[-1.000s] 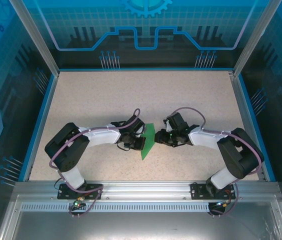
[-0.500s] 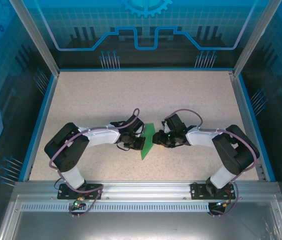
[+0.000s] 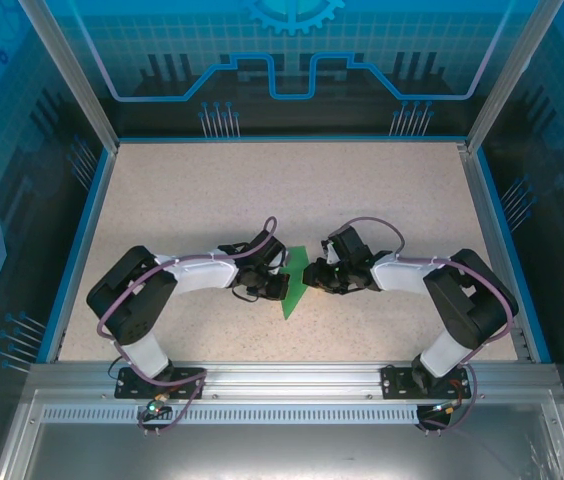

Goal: Fold a paper plane with a square sheet of paper (pick it up from the middle)
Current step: Fourth fold the wing at the center of the table.

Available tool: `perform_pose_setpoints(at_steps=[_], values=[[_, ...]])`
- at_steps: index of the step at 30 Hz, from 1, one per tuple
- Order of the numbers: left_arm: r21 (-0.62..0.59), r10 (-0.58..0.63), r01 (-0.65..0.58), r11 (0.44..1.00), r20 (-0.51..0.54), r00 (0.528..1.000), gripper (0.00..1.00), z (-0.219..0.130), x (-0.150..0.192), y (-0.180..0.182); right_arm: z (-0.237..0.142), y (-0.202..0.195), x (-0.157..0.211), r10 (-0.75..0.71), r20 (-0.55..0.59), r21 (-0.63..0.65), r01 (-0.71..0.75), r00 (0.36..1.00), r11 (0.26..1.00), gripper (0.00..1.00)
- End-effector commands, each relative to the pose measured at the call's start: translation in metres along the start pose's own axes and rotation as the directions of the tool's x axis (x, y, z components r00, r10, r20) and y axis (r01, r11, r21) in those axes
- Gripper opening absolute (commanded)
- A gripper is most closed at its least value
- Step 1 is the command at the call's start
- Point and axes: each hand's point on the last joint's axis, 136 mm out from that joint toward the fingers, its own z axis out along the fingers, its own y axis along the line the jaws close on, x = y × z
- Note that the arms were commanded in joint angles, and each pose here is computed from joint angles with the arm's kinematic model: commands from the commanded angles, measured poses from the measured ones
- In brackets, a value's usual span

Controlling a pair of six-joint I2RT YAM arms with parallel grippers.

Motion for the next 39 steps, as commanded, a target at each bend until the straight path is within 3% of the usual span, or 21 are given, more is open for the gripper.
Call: perform_pose_setpoints(at_steps=[1,20,27,39], values=[[-0.096,-0.035,0.028,0.995,-0.067,0.997,0.02,0.008,0.024,0.033,-0.006,0.021,-0.003,-0.014,0.01,-0.063,0.014,1.0,0.998,0.3],[-0.031,-0.088,0.087,0.996,-0.051,0.995,0.01,0.008,0.022,0.04,-0.006,0.042,-0.002,-0.033,0.02,-0.139,0.035,0.999,0.99,0.28],[-0.026,-0.095,0.094,0.995,-0.05,0.994,0.01,0.008,0.022,0.042,-0.001,0.042,0.001,-0.052,0.013,-0.119,0.053,0.999,0.991,0.22],[-0.019,-0.094,0.093,0.995,-0.05,0.994,0.01,0.007,0.02,0.043,-0.001,0.034,0.006,-0.159,0.025,0.047,0.157,0.987,0.986,0.15]])
